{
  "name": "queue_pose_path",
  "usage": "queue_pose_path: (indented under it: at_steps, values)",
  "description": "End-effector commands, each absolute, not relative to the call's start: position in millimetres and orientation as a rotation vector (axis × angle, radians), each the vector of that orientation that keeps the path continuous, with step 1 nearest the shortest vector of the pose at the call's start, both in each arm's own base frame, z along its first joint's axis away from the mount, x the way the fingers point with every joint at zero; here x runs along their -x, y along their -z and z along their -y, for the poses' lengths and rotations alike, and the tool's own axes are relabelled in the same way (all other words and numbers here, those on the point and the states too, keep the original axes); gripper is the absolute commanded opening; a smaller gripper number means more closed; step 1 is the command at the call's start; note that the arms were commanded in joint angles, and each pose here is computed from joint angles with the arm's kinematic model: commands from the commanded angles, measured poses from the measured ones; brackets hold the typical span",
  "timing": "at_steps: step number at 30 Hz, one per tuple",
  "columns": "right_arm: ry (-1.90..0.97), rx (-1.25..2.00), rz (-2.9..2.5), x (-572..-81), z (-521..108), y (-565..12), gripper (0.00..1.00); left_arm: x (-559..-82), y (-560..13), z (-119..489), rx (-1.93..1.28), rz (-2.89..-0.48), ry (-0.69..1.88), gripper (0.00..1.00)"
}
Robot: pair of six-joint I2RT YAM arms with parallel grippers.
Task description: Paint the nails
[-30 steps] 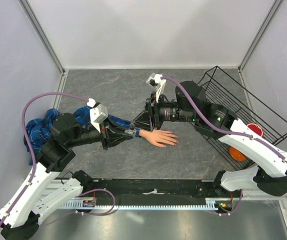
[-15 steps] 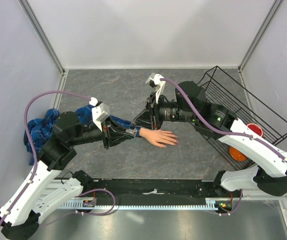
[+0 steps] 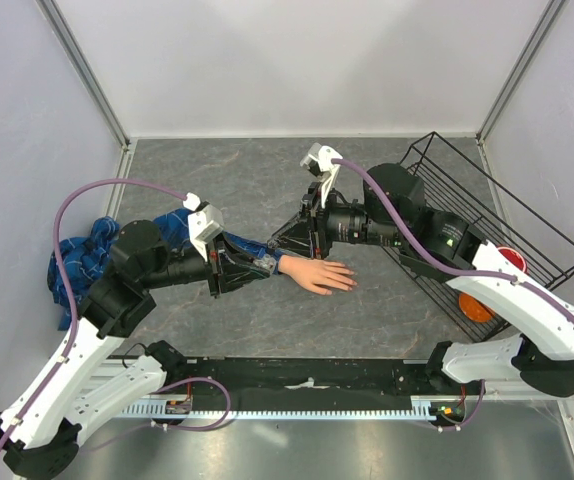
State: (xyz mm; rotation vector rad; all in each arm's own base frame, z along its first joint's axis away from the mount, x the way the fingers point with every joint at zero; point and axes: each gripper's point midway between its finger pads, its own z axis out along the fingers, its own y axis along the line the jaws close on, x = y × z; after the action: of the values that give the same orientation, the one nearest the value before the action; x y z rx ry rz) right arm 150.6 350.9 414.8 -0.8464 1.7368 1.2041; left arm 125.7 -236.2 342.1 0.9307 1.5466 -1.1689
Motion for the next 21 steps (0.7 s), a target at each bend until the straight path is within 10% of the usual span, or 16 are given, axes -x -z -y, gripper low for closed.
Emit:
queue_pose_path:
  at_steps: [1, 21]
  values:
    - [-1.193, 0.835, -1.67, -151.5, -346.6, -427.8, 0.0, -122.1, -358.1, 235.3, -0.97, -1.477, 1.152, 0.02]
    - [-1.154, 0.819, -1.683, -154.5, -340.2, -425.5, 0.0, -121.5, -359.4, 233.8, -0.967, -1.469, 1.143, 0.02]
